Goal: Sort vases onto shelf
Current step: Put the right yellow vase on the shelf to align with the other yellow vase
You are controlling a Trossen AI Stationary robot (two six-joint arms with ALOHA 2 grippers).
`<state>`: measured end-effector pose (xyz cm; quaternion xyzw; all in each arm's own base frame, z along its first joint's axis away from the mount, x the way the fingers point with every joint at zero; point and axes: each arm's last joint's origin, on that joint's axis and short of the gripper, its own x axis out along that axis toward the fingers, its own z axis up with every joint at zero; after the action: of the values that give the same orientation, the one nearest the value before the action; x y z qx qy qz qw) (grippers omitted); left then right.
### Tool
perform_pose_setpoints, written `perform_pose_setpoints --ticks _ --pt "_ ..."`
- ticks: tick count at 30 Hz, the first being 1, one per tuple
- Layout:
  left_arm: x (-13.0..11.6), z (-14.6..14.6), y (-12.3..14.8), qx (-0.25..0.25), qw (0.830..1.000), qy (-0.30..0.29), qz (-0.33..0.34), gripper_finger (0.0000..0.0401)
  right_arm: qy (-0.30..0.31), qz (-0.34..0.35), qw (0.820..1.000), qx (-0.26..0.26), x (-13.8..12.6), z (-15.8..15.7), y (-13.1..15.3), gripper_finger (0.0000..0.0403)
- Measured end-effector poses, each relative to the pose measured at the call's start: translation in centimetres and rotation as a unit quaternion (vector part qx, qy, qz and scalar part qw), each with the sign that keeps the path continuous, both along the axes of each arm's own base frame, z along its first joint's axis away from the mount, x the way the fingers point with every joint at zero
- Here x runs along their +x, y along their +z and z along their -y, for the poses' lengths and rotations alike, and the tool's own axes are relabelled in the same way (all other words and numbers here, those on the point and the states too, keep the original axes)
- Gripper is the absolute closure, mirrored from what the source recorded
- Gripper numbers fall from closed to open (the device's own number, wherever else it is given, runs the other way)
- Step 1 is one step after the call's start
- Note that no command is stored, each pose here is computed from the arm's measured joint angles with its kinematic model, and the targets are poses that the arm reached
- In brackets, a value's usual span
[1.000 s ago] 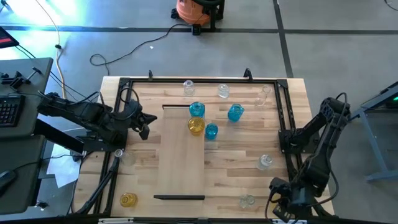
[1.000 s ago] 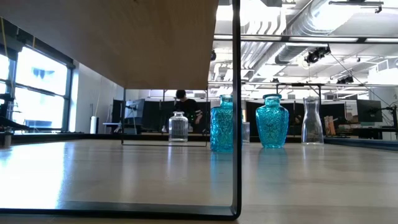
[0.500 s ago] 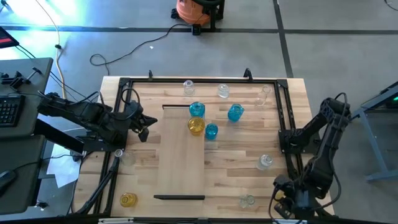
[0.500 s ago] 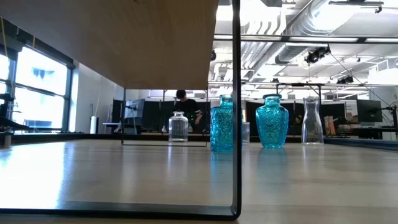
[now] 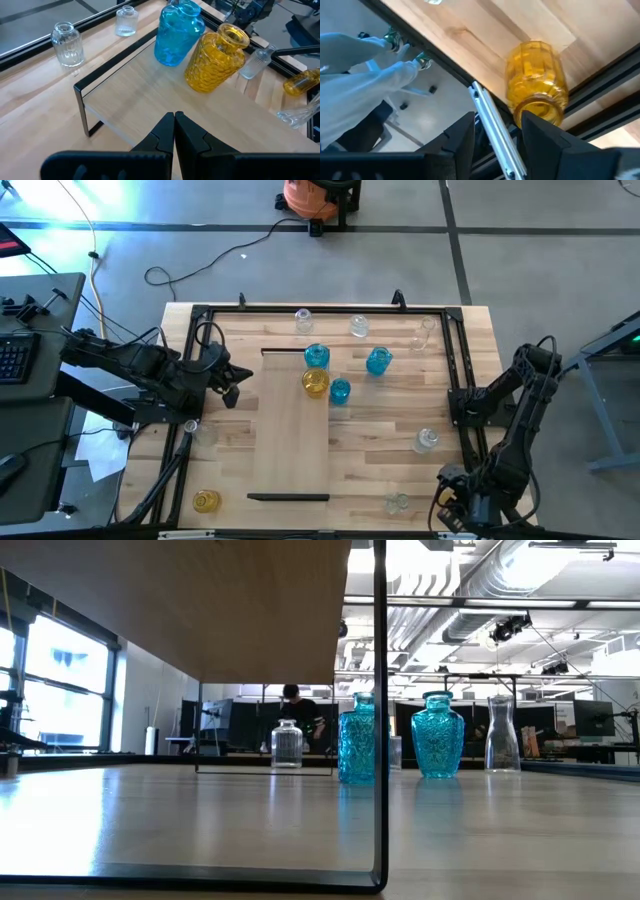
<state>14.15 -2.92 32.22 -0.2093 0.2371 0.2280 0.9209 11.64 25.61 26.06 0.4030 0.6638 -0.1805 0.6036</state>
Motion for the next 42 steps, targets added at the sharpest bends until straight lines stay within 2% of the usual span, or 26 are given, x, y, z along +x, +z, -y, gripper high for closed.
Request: perform_pose_setpoints --ticks 12,16,31,42 --pt "-0.1 0.0 0.1 -0.001 1.0 -0.001 0.002 0.0396 -0.041 -0.032 0.999 0.012 -0.2 -0.1 0.0 0.0259" --pt "-0.4 -0.1 0.2 -0.005 1.0 -0.003 0.007 0.0396 -0.055 -0.032 0.998 0.0 -0.2 0.1 0.0 0.0259" --pt "-1.4 -0.4 0.8 -0.022 0.999 -0.003 0.033 0.0396 -0.061 -0.024 0.998 -0.009 -0.2 0.2 -0.1 0.0259" --pt "-1.6 -0.5 0.9 -0.017 0.999 -0.006 0.035 0.0396 -0.064 -0.032 0.997 -0.01 -1.3 -0.3 -0.1 0.0259"
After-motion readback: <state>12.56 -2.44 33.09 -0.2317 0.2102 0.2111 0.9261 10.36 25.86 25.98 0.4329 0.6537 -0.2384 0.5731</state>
